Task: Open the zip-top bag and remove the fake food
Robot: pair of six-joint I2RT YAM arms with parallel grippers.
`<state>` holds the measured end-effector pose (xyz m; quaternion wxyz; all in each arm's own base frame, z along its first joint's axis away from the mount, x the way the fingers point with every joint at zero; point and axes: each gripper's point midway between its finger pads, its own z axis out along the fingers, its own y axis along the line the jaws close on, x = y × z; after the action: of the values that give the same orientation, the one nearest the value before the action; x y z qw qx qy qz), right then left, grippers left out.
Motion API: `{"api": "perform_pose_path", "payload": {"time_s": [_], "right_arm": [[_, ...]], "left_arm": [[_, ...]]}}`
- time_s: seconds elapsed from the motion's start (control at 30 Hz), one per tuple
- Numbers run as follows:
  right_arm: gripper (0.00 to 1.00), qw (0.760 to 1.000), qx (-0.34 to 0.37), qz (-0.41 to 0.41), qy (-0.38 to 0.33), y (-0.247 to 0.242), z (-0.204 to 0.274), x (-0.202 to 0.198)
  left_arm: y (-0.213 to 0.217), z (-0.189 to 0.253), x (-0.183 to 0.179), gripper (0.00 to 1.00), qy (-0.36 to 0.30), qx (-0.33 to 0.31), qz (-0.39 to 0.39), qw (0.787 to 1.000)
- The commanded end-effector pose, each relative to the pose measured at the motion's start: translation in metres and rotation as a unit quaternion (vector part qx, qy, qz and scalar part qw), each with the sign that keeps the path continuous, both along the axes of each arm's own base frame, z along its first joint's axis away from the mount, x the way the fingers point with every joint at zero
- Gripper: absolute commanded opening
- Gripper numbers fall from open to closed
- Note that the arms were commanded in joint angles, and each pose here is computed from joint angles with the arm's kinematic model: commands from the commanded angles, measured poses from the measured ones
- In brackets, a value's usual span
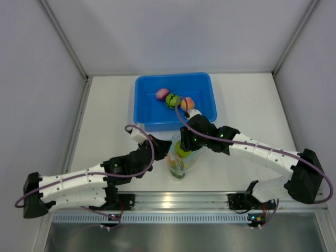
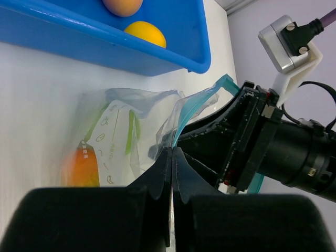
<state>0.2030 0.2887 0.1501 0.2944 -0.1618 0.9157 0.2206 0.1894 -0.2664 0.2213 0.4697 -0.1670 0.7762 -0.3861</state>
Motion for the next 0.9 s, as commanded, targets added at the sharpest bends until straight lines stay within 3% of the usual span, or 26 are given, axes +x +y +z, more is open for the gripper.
{"api": "perform_pose_path", "payload": {"time_s": [0.0, 0.2, 0.47, 0.87], "right_arm": [[0.43, 0.995, 0.067, -0.043, -0.057, 0.021, 0.022, 0.024], [0.47, 0.99, 0.093, -0.077, -0.067, 0.029, 0.014, 0.035], [0.52, 0.991, 0.05, -0.086, -0.086, 0.029, -0.015, 0.038], [0.71, 0.994, -0.01, -0.084, -0.075, 0.035, -0.063, 0.045]], "left_arm": [[-0.006, 0.036, 0.003, 0.0, -0.016, -0.054, 0.001, 0.998], [-0.007, 0.039, 0.002, 0.0, -0.018, -0.056, -0.002, 0.998], [-0.004, 0.033, 0.001, 0.0, -0.014, -0.055, -0.002, 0.998], [-0.001, 0.028, 0.0, 0.0, -0.017, -0.045, -0.002, 0.999]]}}
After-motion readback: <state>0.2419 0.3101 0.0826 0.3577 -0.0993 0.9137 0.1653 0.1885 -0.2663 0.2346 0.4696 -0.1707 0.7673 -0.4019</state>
